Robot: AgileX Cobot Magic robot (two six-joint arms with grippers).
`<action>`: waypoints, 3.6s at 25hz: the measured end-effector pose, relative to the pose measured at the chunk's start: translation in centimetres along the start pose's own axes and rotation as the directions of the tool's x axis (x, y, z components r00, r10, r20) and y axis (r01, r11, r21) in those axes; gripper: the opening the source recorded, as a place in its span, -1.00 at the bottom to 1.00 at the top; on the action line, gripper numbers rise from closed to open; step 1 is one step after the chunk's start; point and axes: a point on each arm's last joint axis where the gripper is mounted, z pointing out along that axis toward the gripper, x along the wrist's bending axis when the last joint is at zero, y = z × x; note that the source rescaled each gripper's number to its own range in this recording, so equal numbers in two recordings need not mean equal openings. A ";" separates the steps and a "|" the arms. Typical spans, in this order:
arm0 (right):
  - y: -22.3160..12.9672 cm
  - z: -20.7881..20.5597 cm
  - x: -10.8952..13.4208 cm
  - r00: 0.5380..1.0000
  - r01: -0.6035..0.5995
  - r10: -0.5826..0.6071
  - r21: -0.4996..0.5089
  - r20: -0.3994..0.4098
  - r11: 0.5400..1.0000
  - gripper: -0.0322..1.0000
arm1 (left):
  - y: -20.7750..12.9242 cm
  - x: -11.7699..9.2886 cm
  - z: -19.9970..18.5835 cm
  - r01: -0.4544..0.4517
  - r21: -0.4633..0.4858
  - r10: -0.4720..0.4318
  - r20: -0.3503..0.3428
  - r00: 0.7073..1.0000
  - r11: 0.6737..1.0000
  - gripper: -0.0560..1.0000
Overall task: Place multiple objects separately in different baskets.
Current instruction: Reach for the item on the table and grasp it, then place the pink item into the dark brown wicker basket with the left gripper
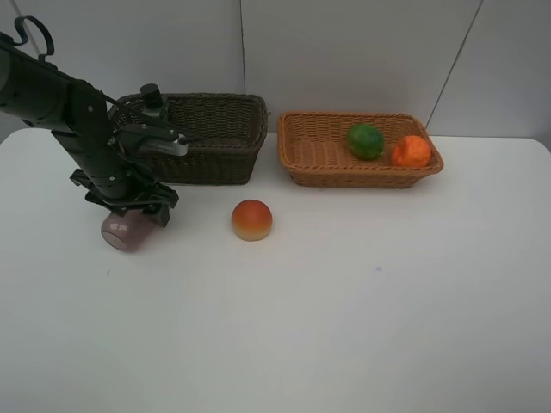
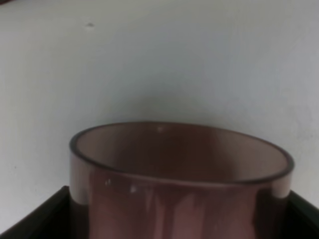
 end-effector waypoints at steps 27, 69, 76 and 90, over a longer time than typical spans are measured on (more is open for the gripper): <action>0.0 0.0 0.0 1.000 0.000 0.000 0.000 0.000 1.000 0.99 | -0.2 0.0 0.0 0.004 0.017 -0.004 0.002 1.000 1.000 0.50; 0.0 0.0 0.0 1.000 0.000 0.000 0.000 0.000 1.000 0.99 | 2.7 -1.7 -16.3 -0.026 -0.622 0.042 0.012 0.999 0.783 0.50; 0.0 0.0 0.0 1.000 0.000 0.000 0.000 0.000 1.000 0.99 | 5.4 -1.9 -16.0 -0.014 -0.824 0.046 0.015 0.999 0.566 0.50; 0.0 0.0 0.0 1.000 0.000 0.000 0.000 0.000 1.000 0.99 | 8.6 -3.0 -4.2 -0.044 -0.950 0.121 -0.006 0.993 0.309 0.50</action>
